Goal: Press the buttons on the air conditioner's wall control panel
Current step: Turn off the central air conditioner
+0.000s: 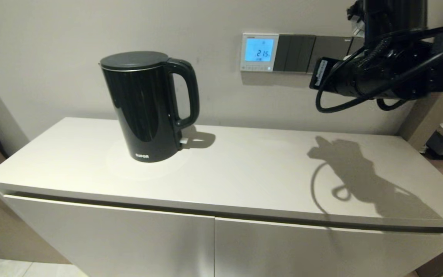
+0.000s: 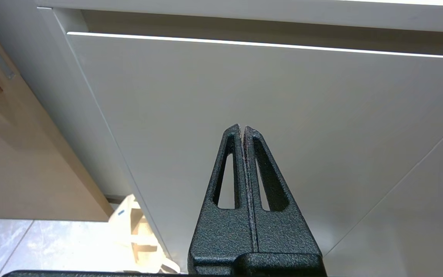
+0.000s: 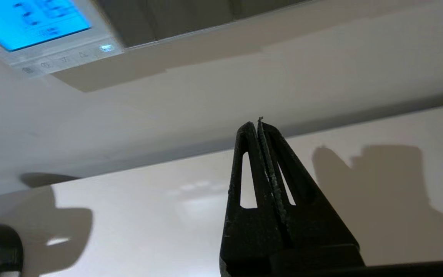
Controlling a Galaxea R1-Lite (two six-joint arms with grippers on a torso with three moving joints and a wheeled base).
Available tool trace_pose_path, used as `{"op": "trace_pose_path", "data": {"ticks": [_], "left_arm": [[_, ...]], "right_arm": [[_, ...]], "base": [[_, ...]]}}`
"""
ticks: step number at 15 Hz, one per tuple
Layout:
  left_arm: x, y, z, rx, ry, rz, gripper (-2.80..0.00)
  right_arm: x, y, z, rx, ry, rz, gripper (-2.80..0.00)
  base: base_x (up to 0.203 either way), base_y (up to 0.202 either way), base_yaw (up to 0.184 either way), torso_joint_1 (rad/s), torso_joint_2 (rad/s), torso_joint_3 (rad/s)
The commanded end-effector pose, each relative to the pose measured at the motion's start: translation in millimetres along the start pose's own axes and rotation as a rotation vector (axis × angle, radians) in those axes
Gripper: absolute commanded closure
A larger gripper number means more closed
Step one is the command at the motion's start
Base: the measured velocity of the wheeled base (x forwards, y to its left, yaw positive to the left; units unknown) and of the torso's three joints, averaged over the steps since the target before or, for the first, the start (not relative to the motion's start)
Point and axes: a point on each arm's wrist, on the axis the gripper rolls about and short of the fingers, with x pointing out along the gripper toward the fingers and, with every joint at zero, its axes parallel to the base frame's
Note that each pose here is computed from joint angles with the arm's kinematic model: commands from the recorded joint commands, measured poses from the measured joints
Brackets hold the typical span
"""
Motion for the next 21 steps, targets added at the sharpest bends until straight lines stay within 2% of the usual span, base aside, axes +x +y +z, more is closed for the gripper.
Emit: {"op": "trace_pose_path", "data": {"ticks": [1, 8, 12, 17, 21], "left_arm": [[0, 0.0, 0, 0.000, 0.002, 0.000, 0.00], [0, 0.0, 0, 0.000, 0.002, 0.001, 0.00], [0, 0.0, 0, 0.000, 0.002, 0.001, 0.00], [0, 0.0, 0, 0.000, 0.002, 0.001, 0.00], [0, 0.0, 0, 0.000, 0.002, 0.001, 0.00]], "right_arm": [[22, 17, -8, -0.012, 0.009, 0.010, 0.00], [49, 43, -22, -0.032, 0.019, 0.064, 0.00], [61, 52, -21, -0.028, -0.049, 0.100, 0.00], [64, 55, -20, -0.042, -0.068, 0.105, 0.00], [66, 59, -16, -0.050, -0.131, 0.127, 0.00]], "base": [[0.000, 0.000, 0.000, 0.000, 0.00, 0.000], [0.000, 0.000, 0.000, 0.000, 0.00, 0.000], [0.000, 0.000, 0.000, 0.000, 0.00, 0.000], [0.000, 0.000, 0.000, 0.000, 0.00, 0.000], [0.000, 0.000, 0.000, 0.000, 0.00, 0.000]]}}
